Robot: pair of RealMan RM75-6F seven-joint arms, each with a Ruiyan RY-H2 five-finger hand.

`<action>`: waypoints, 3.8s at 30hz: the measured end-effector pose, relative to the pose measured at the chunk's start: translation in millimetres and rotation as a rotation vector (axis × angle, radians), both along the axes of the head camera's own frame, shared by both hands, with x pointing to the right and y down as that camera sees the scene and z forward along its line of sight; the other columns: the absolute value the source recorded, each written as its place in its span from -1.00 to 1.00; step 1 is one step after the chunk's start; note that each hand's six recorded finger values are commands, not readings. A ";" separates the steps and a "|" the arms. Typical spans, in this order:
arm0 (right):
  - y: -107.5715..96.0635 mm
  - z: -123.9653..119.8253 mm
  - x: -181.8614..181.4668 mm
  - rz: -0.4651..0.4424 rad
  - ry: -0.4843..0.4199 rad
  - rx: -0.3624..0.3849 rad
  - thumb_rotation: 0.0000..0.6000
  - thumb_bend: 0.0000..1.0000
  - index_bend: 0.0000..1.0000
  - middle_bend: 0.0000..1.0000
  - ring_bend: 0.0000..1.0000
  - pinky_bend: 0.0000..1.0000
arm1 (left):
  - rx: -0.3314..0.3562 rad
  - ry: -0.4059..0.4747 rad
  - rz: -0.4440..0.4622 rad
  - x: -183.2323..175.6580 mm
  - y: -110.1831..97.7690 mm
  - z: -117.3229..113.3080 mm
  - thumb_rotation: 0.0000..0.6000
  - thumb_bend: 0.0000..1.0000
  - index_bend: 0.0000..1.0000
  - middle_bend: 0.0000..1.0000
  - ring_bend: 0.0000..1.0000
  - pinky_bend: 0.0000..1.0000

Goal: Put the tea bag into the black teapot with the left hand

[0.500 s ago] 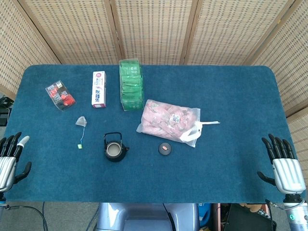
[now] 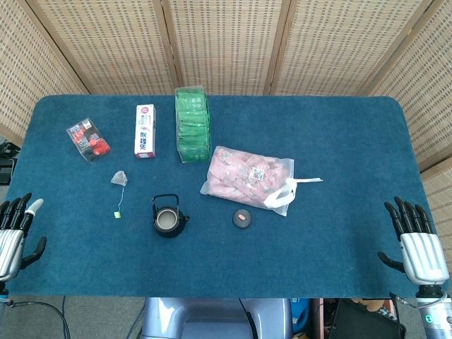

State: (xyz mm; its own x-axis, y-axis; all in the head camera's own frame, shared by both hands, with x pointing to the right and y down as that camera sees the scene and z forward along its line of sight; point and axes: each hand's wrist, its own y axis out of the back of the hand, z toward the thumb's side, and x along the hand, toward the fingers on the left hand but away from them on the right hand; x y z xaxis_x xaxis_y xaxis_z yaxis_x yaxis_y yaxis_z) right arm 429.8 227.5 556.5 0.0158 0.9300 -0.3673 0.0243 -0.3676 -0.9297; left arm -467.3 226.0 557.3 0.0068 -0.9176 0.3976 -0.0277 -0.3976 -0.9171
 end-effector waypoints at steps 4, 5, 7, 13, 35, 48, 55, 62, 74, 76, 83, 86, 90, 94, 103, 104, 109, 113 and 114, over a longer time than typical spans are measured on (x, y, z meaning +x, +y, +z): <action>0.4 -0.2 1.1 0.004 -0.001 0.000 1.00 -0.88 -1.00 -0.95 -1.00 -1.00 | -0.002 0.000 0.002 0.7 -0.3 0.3 1.00 -0.13 -0.80 -1.00 -1.00 -1.00; 0.5 -0.2 1.2 0.004 -0.001 0.000 1.00 -0.88 -1.00 -0.95 -1.00 -1.00 | -0.002 0.000 0.002 0.7 -0.4 0.4 1.00 -0.13 -0.80 -1.00 -1.00 -1.00; 0.8 -0.2 1.7 0.006 0.000 0.000 1.00 -0.88 -1.00 -0.95 -1.00 -1.00 | -0.005 -0.001 0.002 0.9 -0.4 0.8 1.00 -0.13 -0.80 -1.00 -1.00 -1.00; 1.5 0.3 2.5 0.008 0.000 -0.003 1.00 -0.88 -1.00 -0.95 -1.00 -1.00 | -0.013 -0.004 0.001 0.4 -0.7 2.5 1.00 -0.13 -0.80 -1.00 -1.00 -1.00; 4.0 0.6 5.8 0.019 0.008 -0.011 1.00 -0.88 -1.00 -0.95 -1.00 -1.00 | -0.088 -0.022 0.063 5.9 -35.2 31.4 1.00 -0.13 -0.37 -1.00 -1.00 -1.00; 4.7 1.2 7.8 0.029 0.014 -0.014 1.00 -0.88 -1.00 -0.95 -1.00 -1.00 | -0.200 -0.011 0.102 26.6 -75.4 83.4 1.00 -0.13 -0.26 -0.98 -1.00 -1.00; 4.6 2.1 8.1 0.030 0.013 -0.016 1.00 -0.88 -1.00 -0.95 -1.00 -1.00 | -0.243 -0.012 0.126 44.7 -84.5 111.4 1.00 -0.13 -0.16 -0.98 -1.00 -1.00; 5.3 1.1 10.1 0.035 0.013 -0.012 1.00 -0.88 -1.00 -0.95 -1.00 -1.00 | -0.285 -0.003 0.132 58.4 -80.7 135.5 1.00 -0.14 -0.07 -0.98 -1.00 -1.00; 7.2 -0.2 13.1 0.042 0.012 -0.011 1.00 -0.88 -1.00 -0.95 -1.00 -1.00 | -0.318 0.004 0.130 71.3 -69.5 162.1 1.00 -0.16 -0.07 -0.98 -1.00 -1.00; 7.5 0.0 13.3 0.043 0.011 -0.012 1.00 -0.88 -1.00 -0.95 -1.00 -1.00 | -0.321 0.007 0.127 73.6 -68.4 165.8 1.00 -0.16 -0.07 -0.98 -1.00 -1.00; 9.3 -0.5 15.6 0.049 0.014 -0.017 1.00 -0.88 -1.00 -0.95 -1.00 -1.00 | -0.324 0.010 0.133 84.7 -67.0 178.1 1.00 -0.16 -0.07 -0.98 -1.00 -1.00; 10.0 -1.1 16.6 0.052 0.015 -0.017 1.00 -0.88 -1.00 -0.95 -1.00 -1.00 | -0.326 0.010 0.137 87.0 -66.6 180.3 1.00 -0.16 -0.07 -0.98 -1.00 -1.00; 10.8 -1.6 17.5 0.055 0.016 -0.018 1.00 -0.88 -1.00 -0.95 -1.00 -1.00 | -0.334 0.013 0.142 90.2 -65.5 182.5 1.00 -0.16 -0.06 -0.98 -1.00 -1.00; 11.3 -1.8 18.1 0.056 0.016 -0.018 1.00 -0.88 -1.00 -0.95 -1.00 -1.00 | -0.340 0.019 0.140 91.5 -64.9 183.2 1.00 -0.16 -0.05 -0.98 -1.00 -1.00; 12.7 -2.2 19.3 0.059 0.015 -0.018 1.00 -0.88 -1.00 -0.95 -1.00 -1.00 | -0.355 0.025 0.144 94.7 -62.8 184.2 1.00 -0.16 0.01 -0.98 -1.00 -1.00; 12.8 -2.2 19.4 0.060 0.015 -0.018 1.00 -0.88 -1.00 -0.95 -1.00 -1.00 | -0.357 0.025 0.144 94.9 -62.5 184.5 1.00 -0.16 0.02 -0.98 -1.00 -1.00; 13.2 -2.4 20.1 0.062 0.013 -0.018 1.00 -0.88 -1.00 -0.95 -1.00 -1.00 | -0.361 0.027 0.142 95.5 -61.9 184.6 1.00 -0.15 0.06 -0.96 -1.00 -1.00; 13.2 -2.5 20.4 0.063 0.013 -0.017 1.00 -0.88 -1.00 -0.95 -1.00 -1.00 | -0.363 0.031 0.138 95.3 -61.4 183.8 1.00 -0.14 0.11 -0.94 -1.00 -1.00; 13.5 -2.4 20.5 0.063 0.013 -0.018 1.00 -0.88 -1.00 -0.95 -1.00 -1.00 | -0.363 0.031 0.138 95.1 -61.3 183.6 1.00 -0.14 0.12 -0.94 -1.00 -1.00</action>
State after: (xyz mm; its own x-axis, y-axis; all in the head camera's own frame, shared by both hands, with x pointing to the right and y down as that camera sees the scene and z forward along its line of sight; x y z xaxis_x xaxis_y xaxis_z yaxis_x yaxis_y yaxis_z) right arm 450.4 241.0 554.1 -0.0475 0.9223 -0.3836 0.0356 -0.3822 -0.9234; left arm -372.2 164.7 740.8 0.1376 -0.7069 0.6938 0.0229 -0.6980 -0.7157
